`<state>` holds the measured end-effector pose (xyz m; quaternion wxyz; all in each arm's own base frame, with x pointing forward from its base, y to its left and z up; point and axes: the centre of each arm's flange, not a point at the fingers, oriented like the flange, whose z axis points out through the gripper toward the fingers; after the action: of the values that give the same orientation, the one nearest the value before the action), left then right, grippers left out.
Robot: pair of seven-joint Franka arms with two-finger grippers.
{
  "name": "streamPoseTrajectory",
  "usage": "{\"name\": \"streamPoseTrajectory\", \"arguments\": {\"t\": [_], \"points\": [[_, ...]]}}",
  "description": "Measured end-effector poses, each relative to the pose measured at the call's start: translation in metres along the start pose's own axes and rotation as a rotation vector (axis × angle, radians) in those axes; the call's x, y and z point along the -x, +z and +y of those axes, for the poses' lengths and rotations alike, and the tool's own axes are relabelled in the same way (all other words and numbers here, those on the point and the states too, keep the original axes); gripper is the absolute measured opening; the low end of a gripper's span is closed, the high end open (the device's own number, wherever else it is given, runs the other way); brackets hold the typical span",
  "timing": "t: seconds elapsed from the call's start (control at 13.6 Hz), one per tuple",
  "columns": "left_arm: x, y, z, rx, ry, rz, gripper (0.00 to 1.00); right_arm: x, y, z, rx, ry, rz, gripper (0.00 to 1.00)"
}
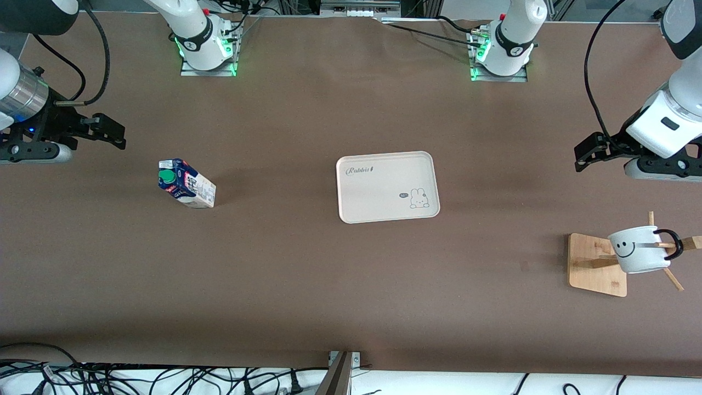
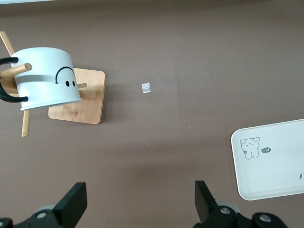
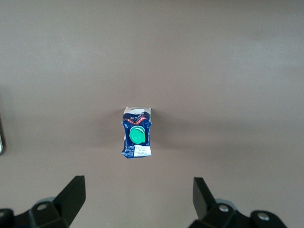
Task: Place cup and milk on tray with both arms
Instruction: 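Grasp the milk carton with the right gripper while the left gripper reaches the mug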
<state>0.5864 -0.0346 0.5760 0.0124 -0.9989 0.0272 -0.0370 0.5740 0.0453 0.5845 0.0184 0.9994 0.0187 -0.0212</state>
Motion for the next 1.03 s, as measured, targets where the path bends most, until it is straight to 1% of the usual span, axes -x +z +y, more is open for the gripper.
{"name": "streamPoseTrajectory", "arguments": {"t": [0.22, 0.29, 0.51, 0.66, 0.81, 1.03], "points": [[0.0, 0.0, 0.005, 0.001, 0.009, 0.0, 1.0, -0.002, 0.004, 0.0, 0.001, 0.0, -0.007, 1.0], [0.0, 0.0, 0.006, 0.001, 0.01, 0.0, 1.0, -0.005, 0.011, -0.002, 0.002, -0.001, -0.021, 1.0], [0.0, -0.002, 0.006, 0.001, 0.01, 0.003, 1.0, -0.027, 0.064, -0.011, 0.005, -0.008, -0.106, 1.0], [0.001, 0.0, 0.006, 0.001, 0.01, -0.016, 1.0, -0.04, 0.094, -0.022, 0.01, -0.022, -0.133, 1.0], [0.004, 0.004, 0.006, 0.0, 0.01, -0.046, 1.0, -0.051, 0.125, -0.032, 0.013, -0.034, -0.137, 1.0], [0.0, 0.003, 0.007, 0.0, 0.012, -0.043, 1.0, -0.059, 0.182, -0.035, 0.012, -0.034, -0.127, 1.0]]}}
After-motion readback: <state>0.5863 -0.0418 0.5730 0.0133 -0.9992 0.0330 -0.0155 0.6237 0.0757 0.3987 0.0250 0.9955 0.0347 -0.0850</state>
